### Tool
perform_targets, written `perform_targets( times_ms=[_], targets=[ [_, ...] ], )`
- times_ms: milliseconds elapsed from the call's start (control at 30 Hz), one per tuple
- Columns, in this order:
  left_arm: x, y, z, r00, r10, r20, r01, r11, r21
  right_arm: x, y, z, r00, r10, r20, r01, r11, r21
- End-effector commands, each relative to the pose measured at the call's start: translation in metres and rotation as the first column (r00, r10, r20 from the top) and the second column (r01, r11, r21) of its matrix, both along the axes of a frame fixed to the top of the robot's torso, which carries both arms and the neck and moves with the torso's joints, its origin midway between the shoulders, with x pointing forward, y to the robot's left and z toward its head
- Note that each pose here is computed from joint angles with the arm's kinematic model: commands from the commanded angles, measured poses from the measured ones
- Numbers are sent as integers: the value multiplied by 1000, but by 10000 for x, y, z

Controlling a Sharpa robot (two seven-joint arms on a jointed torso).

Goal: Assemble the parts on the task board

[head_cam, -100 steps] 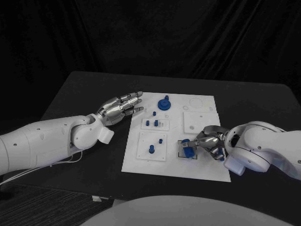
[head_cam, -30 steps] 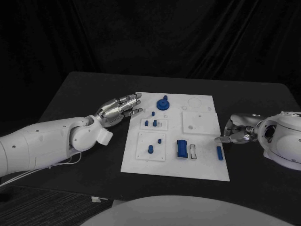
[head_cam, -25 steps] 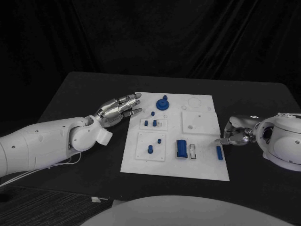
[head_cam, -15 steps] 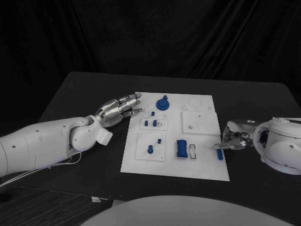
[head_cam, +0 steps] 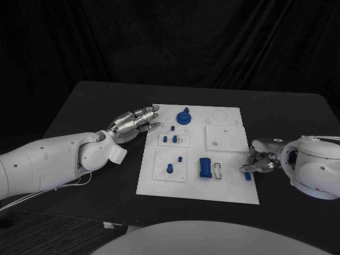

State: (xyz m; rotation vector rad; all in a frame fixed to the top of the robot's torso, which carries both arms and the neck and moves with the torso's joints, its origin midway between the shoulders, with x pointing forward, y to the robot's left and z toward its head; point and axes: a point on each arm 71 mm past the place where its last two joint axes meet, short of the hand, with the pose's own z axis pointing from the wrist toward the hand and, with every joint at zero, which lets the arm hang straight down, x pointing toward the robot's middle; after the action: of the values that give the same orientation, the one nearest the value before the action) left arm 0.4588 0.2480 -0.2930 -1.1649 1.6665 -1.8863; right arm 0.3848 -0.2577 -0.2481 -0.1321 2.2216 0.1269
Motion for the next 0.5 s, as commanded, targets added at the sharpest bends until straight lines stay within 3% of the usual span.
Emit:
perform_targets(
  times_ms=[33,500],
  targets=[
    [-6,-6,8,1000,-2,6,2,1000,-21,-8,-1,-31,1000,-12,-25,12,1000,-13],
    [-14,-8,-5,1000,-4,3,4,1000,-22,-26,120,-59,999,-1,-34,2,1000,23]
  ],
)
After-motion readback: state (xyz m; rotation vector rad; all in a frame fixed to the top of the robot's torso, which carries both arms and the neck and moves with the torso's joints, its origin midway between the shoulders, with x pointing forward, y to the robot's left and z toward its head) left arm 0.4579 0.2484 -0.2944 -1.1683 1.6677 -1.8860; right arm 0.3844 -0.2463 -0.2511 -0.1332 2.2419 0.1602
